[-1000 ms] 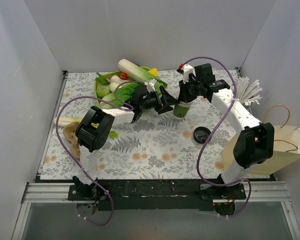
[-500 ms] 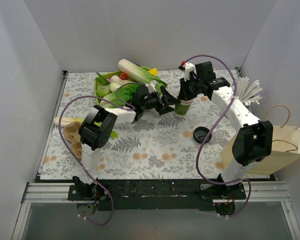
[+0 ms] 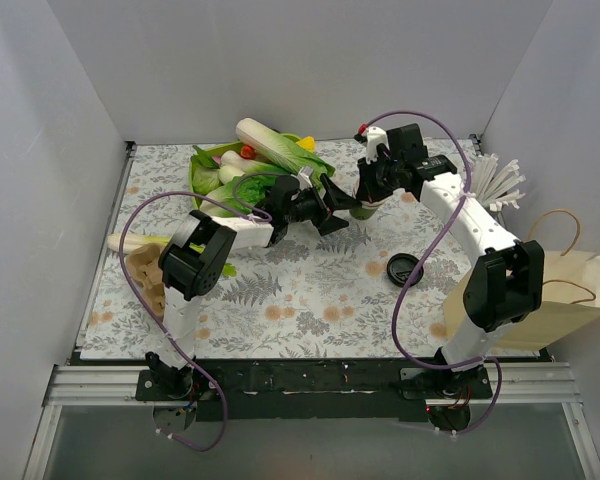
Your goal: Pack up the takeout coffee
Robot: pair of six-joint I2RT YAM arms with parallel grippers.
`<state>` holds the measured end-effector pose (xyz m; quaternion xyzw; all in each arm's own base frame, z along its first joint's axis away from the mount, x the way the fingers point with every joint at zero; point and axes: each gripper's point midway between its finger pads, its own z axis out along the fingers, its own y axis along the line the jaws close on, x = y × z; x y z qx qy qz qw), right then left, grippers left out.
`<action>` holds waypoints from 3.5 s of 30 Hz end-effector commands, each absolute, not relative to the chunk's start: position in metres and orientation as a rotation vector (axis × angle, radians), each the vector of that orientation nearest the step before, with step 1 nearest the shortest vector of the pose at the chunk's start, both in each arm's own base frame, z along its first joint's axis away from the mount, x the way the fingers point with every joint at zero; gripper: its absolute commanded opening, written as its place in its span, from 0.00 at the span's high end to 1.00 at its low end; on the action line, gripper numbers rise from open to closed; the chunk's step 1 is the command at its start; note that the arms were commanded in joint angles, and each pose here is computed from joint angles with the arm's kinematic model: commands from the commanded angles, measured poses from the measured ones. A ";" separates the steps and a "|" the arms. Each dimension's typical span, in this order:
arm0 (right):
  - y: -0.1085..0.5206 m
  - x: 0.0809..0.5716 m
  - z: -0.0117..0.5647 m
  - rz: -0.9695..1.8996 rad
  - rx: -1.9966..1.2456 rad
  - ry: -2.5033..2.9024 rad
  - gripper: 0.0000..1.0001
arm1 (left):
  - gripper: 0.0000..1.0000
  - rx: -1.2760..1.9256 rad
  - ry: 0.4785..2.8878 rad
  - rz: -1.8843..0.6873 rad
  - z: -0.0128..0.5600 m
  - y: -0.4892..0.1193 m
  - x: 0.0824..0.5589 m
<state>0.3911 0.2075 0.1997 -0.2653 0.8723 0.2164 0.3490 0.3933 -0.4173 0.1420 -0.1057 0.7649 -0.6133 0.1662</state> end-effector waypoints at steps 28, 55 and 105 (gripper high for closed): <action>0.166 0.434 0.223 0.026 -0.889 2.052 0.39 | 0.08 0.077 2.194 -1.412 0.139 -0.386 0.381; 0.152 0.531 0.113 -0.454 -1.322 1.831 0.40 | 0.08 0.582 1.958 -1.086 0.234 -0.324 0.327; 0.249 0.275 0.188 0.667 -1.293 2.598 0.99 | 0.07 1.554 1.485 -0.712 0.253 -0.267 0.245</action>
